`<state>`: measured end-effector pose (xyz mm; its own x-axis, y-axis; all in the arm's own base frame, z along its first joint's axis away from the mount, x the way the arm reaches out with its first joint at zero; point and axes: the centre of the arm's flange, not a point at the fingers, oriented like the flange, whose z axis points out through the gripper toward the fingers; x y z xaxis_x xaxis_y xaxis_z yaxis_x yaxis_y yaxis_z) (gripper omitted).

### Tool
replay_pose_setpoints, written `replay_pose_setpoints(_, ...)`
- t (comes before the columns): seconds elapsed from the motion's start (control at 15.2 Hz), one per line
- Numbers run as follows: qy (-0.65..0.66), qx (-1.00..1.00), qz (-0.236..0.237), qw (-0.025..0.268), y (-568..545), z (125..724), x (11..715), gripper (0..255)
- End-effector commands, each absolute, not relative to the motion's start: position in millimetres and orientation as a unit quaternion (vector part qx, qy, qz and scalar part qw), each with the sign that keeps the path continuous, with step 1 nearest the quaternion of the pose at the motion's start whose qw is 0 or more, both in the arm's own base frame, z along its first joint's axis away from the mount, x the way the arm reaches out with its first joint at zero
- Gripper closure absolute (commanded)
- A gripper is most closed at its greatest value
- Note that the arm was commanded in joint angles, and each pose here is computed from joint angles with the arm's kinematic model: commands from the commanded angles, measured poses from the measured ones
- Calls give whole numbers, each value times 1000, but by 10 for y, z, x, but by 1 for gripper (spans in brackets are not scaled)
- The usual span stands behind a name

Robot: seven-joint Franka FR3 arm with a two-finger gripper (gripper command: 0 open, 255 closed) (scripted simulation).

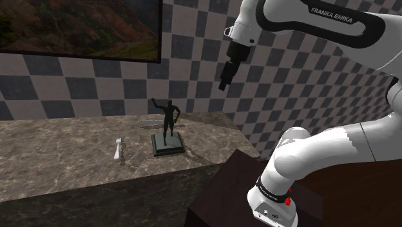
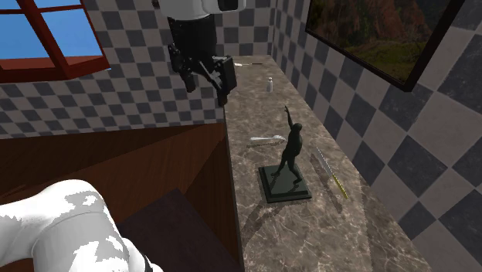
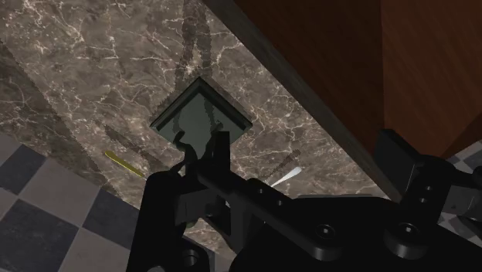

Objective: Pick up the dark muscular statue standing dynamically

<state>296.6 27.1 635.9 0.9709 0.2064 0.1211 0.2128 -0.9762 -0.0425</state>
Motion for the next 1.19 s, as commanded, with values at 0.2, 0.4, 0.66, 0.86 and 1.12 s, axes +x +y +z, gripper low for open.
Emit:
replay_pose_setpoints(0.2, -101, -993, -57, 26, 246, 6167, 3314, 0)
replay_pose_setpoints(0.4, -97, -993, -55, 24, 216, 5973, 3660, 0)
replay_pose_setpoints(0.66, -91, -994, -53, 21, 172, 5714, 4121, 0)
replay_pose_setpoints(0.86, -87, -995, -52, 19, 134, 5519, 4466, 0)
replay_pose_setpoints(1.12, -82, -995, -50, 16, 77, 5257, 4925, 0)
